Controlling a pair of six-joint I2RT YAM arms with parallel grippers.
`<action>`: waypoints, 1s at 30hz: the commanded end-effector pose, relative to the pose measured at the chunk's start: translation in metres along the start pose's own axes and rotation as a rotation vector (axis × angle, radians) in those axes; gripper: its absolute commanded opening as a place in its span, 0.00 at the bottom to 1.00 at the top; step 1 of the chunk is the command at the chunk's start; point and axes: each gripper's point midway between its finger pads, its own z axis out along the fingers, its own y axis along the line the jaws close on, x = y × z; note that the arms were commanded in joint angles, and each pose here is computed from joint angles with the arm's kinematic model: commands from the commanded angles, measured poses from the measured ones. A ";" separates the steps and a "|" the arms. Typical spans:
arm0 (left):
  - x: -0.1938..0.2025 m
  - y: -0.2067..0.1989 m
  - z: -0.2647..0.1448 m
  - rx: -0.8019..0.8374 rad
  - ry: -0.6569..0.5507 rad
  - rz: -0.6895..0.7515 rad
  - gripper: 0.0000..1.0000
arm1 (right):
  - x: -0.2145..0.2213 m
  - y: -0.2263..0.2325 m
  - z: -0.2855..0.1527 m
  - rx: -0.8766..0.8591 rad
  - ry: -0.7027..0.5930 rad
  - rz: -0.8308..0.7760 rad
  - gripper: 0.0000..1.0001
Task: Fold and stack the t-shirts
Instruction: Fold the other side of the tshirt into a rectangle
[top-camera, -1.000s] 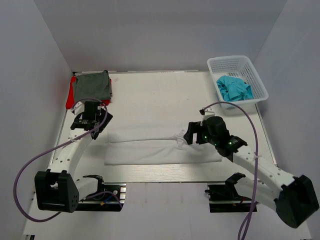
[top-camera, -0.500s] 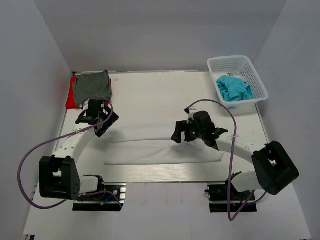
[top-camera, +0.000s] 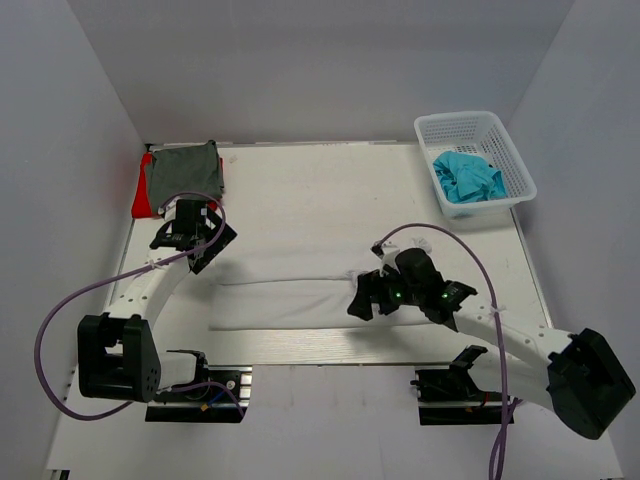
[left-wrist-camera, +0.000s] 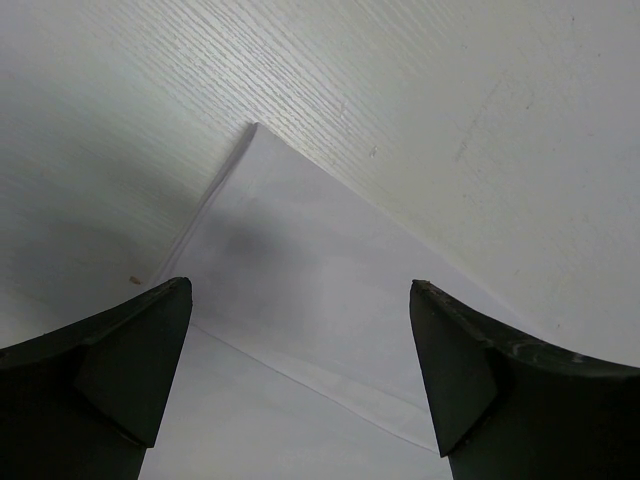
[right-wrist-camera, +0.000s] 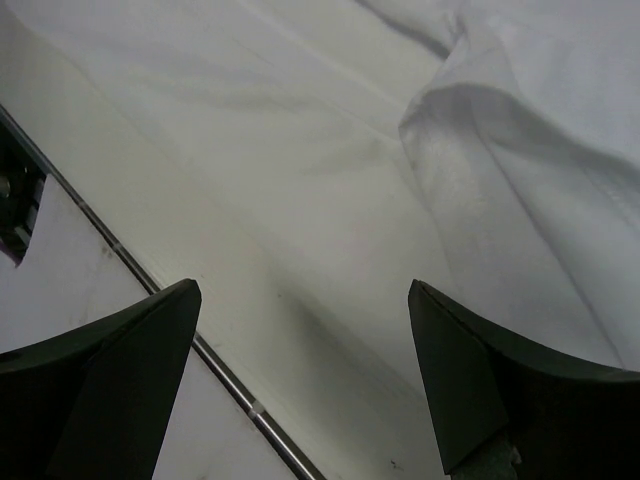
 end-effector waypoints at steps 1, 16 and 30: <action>-0.009 -0.006 -0.004 0.022 -0.032 0.020 1.00 | -0.046 -0.002 -0.014 0.070 -0.179 -0.056 0.90; -0.009 -0.016 -0.007 0.074 -0.019 0.059 1.00 | -0.126 -0.077 0.027 0.401 -0.238 0.008 0.90; -0.017 -0.019 -0.001 0.058 -0.035 0.076 1.00 | 0.027 0.031 -0.004 -0.190 0.266 0.129 0.90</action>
